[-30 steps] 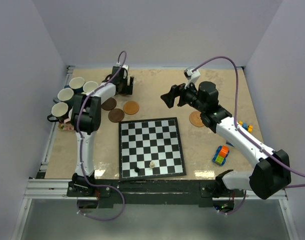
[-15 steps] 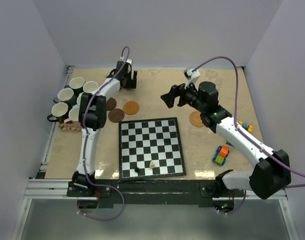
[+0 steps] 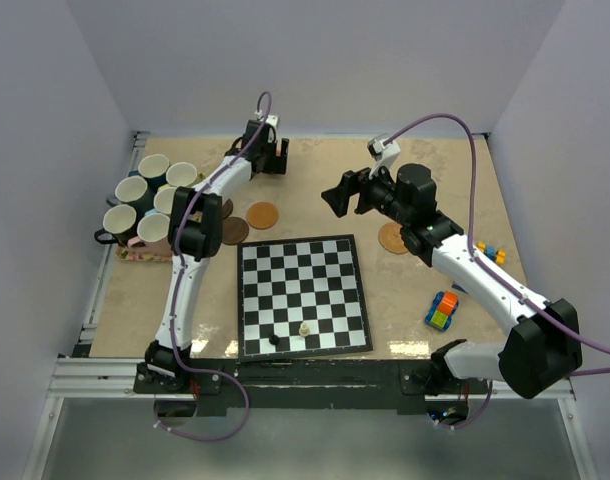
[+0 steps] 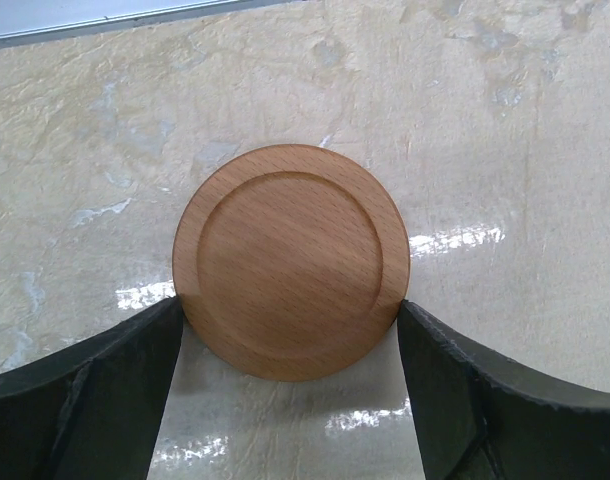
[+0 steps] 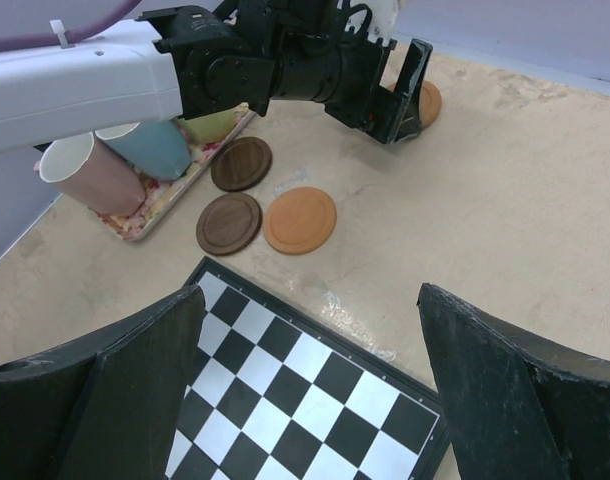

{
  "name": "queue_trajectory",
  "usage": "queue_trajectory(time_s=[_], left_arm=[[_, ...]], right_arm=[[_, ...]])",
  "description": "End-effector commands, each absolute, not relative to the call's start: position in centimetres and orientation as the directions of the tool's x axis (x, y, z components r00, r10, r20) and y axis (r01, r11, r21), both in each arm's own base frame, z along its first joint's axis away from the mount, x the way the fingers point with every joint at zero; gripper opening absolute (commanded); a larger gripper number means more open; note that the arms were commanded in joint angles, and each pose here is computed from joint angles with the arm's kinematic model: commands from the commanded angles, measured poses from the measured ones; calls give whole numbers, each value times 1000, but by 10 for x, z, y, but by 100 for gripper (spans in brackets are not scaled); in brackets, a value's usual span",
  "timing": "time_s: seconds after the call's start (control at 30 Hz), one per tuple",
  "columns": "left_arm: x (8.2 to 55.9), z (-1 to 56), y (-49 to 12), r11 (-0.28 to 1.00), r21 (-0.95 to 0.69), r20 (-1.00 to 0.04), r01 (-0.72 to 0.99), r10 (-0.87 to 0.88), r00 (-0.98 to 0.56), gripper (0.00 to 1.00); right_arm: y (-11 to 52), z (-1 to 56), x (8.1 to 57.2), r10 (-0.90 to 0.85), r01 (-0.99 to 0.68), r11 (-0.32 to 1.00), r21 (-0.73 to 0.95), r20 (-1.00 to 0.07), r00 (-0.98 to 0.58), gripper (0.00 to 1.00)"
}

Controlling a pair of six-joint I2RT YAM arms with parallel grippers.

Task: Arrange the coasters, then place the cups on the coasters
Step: Move the coaster to the center of the board.

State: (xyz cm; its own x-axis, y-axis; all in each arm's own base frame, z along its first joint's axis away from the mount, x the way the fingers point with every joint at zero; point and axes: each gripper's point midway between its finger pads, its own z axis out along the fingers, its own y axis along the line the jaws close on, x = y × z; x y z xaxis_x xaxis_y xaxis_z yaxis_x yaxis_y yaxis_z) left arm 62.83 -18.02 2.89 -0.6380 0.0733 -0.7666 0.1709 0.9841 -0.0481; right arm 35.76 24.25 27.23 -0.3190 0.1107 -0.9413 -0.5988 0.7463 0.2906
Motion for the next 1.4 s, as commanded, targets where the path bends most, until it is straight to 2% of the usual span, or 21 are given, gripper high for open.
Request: queue_trajectory(time_s=[0.0,0.37,0.93,1.2,1.37], left_arm=[[595,-22,-198,973,-128,-646,193,66,-761,83],[600,3,-200,967,-115,-703,226,82,-706,97],[599,1,-222,949,-143,-715,283,98,-692,97],[610,36,-225,946,-140,-770,291,81,-633,99],[617,79,-227,942,-132,-830,308,65,-554,100]], right_arm=[[243,284,356,133,-610,739,287,-949,-285,93],[240,283,355,124,-603,749,275,-952,-280,94],[237,276,355,106,-595,760,264,-952,-287,94],[232,279,356,96,-579,778,246,-956,-277,95],[229,286,355,97,-577,782,236,-960,-261,96]])
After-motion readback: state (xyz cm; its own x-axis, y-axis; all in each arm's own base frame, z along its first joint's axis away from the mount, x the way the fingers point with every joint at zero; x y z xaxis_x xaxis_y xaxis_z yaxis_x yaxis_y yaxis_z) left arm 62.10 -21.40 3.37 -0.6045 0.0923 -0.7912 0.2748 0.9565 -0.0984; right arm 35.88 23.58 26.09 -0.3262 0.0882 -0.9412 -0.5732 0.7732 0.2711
